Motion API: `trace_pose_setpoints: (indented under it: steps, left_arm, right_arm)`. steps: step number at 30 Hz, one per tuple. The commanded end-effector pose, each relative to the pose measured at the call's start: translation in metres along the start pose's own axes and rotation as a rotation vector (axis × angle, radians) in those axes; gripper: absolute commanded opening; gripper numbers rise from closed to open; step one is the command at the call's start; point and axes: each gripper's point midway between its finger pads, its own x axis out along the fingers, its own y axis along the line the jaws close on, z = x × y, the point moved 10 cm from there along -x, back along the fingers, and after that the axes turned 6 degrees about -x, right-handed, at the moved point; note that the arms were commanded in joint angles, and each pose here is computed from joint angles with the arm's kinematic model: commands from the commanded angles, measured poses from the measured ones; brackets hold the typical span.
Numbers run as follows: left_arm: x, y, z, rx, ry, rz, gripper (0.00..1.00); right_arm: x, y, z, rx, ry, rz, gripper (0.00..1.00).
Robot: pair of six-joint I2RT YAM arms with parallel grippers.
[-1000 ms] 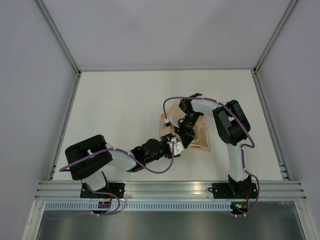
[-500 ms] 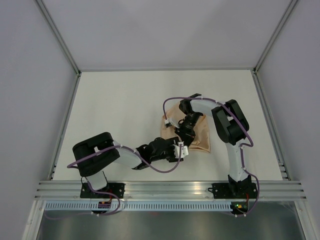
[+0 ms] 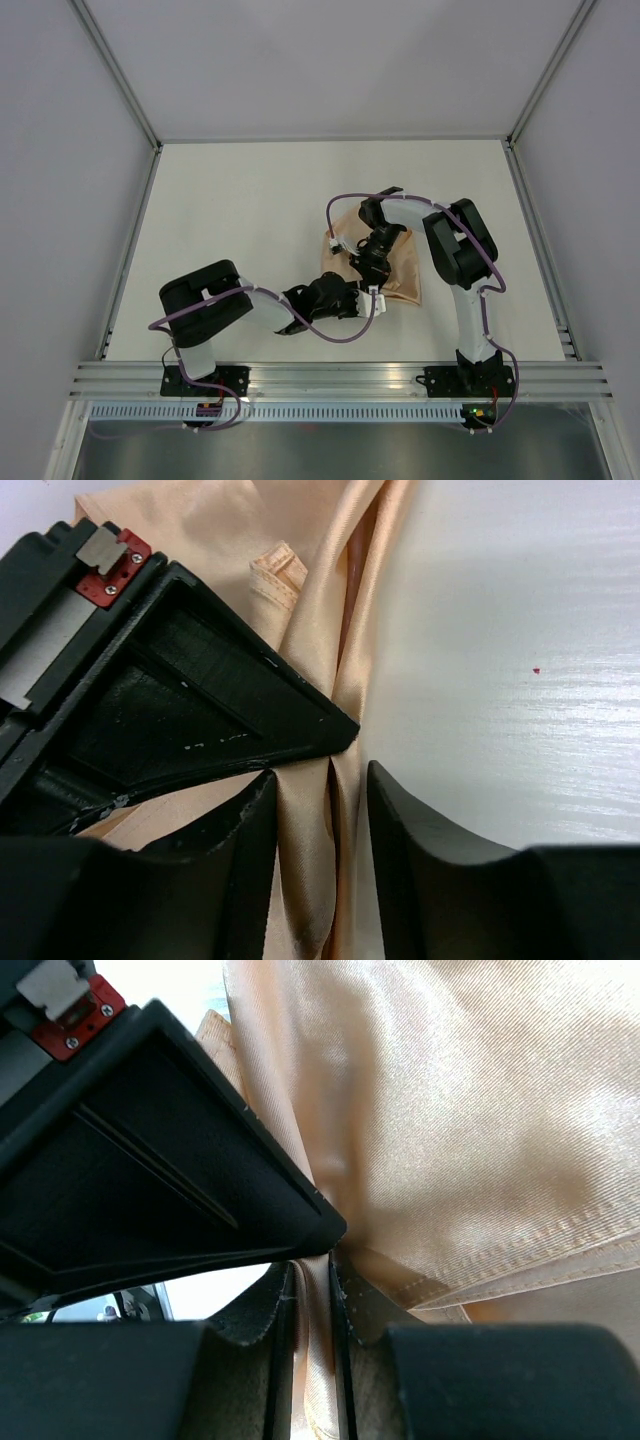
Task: Fold the napkin, place the utensils inside, and roll it up
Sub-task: Roll the napkin at the center of the board.
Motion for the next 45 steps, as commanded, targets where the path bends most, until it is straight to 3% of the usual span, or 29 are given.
trace_pose_setpoints:
  steps: [1,15,20,24,29,33,45]
  left_arm:
    - [0.006,-0.007,-0.002,0.081,0.036,-0.055,0.44]
    - [0.014,-0.007,0.012,0.018,0.139,-0.103,0.02]
    - [0.017,-0.008,0.018,-0.037,0.161,-0.138,0.02]
    - [0.018,-0.010,0.018,-0.068,0.168,-0.160,0.02]
    - [0.017,-0.011,0.017,-0.122,0.149,-0.169,0.02]
    - [0.017,-0.010,0.016,-0.173,0.140,-0.188,0.02]
    - [0.015,0.012,0.015,-0.399,0.115,-0.263,0.02]
  right_arm:
    - [0.017,-0.040,-0.016,-0.093,0.106,-0.109,0.15]
    - [0.013,-0.035,-0.013,-0.092,0.099,-0.117,0.16]
    - [0.008,-0.032,-0.011,-0.092,0.086,-0.144,0.24]
    - [-0.004,-0.027,-0.008,-0.104,0.056,-0.184,0.45]
    - [-0.029,-0.017,-0.005,-0.105,-0.016,-0.242,0.60]
    - [-0.045,-0.011,-0.006,-0.096,-0.067,-0.280,0.65]
    - [-0.100,0.014,-0.032,-0.102,-0.318,-0.485,0.65]
